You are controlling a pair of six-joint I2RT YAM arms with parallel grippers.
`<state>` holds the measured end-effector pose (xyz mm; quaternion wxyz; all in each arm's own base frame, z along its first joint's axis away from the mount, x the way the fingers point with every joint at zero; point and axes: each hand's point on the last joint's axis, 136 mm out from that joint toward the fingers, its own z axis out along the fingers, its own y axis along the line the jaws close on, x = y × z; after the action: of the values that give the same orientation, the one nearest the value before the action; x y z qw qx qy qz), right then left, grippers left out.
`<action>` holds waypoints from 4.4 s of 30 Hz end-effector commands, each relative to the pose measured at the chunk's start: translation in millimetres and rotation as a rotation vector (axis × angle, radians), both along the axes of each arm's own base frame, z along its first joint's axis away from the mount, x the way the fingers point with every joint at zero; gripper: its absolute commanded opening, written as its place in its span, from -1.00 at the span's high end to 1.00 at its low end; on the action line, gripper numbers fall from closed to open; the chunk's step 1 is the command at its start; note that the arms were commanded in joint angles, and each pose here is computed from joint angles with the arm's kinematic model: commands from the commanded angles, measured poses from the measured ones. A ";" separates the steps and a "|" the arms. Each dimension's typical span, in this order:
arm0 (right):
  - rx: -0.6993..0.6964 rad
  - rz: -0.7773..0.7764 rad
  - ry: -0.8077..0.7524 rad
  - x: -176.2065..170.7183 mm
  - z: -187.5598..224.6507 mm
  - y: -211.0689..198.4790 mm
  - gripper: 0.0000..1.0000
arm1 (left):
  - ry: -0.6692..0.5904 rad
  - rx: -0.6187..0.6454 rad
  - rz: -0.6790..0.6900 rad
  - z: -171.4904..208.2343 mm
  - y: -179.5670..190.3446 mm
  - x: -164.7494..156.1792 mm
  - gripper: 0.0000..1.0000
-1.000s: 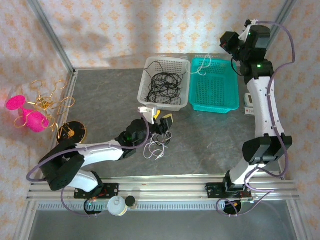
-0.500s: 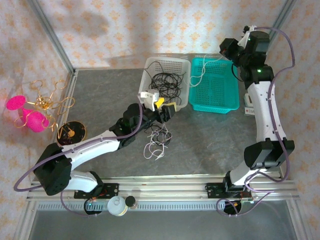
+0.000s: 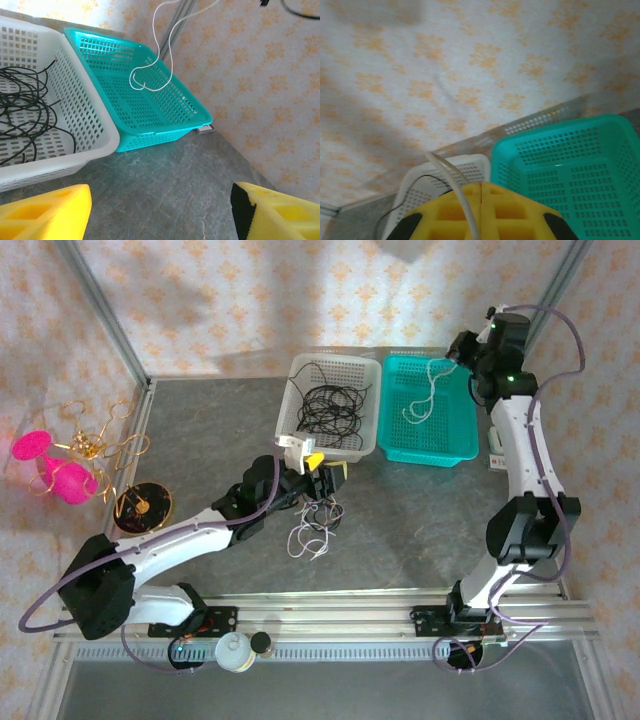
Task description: Untangle the cables
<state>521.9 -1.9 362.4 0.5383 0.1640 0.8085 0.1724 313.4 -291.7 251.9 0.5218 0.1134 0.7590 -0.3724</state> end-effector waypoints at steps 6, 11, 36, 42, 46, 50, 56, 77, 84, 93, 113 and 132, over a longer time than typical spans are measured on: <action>-0.034 0.029 0.172 31.8 -93.6 -10.7 0.93 | 0.037 0.031 0.021 -10.3 6.5 -0.7 -0.55; -0.050 0.032 0.270 39.5 -148.5 0.6 0.68 | 0.091 0.060 0.052 -24.9 11.7 0.4 -0.55; 0.030 0.235 0.167 -124.5 -118.8 101.6 -0.04 | 0.439 0.161 0.343 -104.0 80.5 -3.6 -0.32; -0.038 0.770 0.137 -230.9 -187.3 236.8 -0.07 | 0.516 0.222 0.344 -133.4 88.2 -14.8 -0.29; -0.119 0.957 0.049 -256.1 -212.6 268.3 -0.20 | 0.522 0.193 0.352 -136.9 89.9 -17.1 -0.29; -0.166 0.997 -0.063 -245.8 -225.4 278.7 -0.20 | 0.539 0.152 0.327 -140.9 86.1 -22.6 -0.29; -0.175 1.068 -0.031 -230.8 -261.6 300.6 -0.07 | 0.562 0.133 0.315 -139.8 81.2 -23.0 -0.27; -0.115 0.985 0.083 -240.3 -158.7 285.7 1.00 | 0.305 0.093 0.238 -76.8 85.5 -20.2 -0.37; 0.010 0.855 0.084 -236.6 -78.4 274.7 1.00 | 0.124 0.032 0.135 -34.6 89.6 -38.2 -0.48; 0.271 0.879 0.185 -253.4 -21.0 288.2 1.00 | -0.074 0.004 -0.064 -22.7 55.0 -41.2 -0.54; 0.419 1.087 0.098 -297.4 35.7 292.7 1.00 | -0.305 -0.077 -0.248 -12.4 13.4 -41.1 -0.59; 0.496 1.198 -0.023 -312.9 121.8 293.6 1.00 | -0.367 0.010 -0.274 -10.1 -10.7 -13.1 -0.70</action>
<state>217.4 292.2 459.7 0.2962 -0.1818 0.7152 0.6064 295.8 -292.5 231.0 0.5819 0.2552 0.6478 -0.4203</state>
